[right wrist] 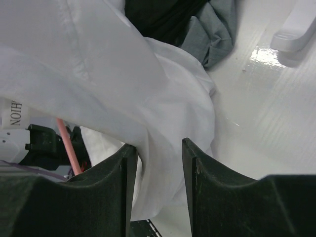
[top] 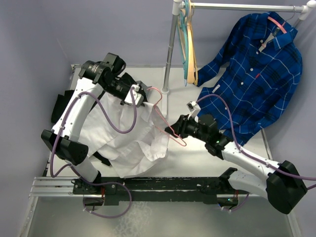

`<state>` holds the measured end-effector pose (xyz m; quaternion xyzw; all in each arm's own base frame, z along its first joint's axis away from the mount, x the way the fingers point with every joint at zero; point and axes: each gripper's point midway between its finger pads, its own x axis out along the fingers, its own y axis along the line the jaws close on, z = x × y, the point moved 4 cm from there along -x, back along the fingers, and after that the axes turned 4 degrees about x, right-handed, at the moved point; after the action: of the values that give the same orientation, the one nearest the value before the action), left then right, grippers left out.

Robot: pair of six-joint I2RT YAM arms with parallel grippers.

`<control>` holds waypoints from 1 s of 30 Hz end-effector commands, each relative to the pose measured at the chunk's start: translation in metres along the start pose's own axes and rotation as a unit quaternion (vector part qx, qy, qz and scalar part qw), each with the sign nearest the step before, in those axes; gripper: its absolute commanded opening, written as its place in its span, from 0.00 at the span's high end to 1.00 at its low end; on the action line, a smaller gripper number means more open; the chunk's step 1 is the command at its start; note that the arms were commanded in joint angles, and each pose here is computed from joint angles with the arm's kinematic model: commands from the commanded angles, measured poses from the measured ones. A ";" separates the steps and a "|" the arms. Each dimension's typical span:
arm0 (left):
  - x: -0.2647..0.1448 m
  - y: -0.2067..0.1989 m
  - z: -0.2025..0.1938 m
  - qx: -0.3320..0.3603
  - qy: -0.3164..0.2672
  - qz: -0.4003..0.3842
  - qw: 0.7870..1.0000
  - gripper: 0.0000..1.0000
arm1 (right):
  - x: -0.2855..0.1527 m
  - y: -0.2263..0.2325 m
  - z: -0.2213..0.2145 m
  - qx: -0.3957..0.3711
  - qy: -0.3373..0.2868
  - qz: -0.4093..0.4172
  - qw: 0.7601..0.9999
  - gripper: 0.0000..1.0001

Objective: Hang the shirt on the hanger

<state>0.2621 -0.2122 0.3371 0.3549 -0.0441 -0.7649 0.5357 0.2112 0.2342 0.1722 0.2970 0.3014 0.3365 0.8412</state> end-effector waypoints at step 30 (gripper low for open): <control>-0.010 0.024 0.018 0.043 -0.014 0.041 0.998 1.00 | -0.018 0.038 -0.062 0.068 0.100 0.140 0.983 0.52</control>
<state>0.2671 -0.2141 0.3479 0.3636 -0.0570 -0.7547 0.5431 0.1463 0.2547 0.1567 0.3427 0.3689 0.4492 0.7380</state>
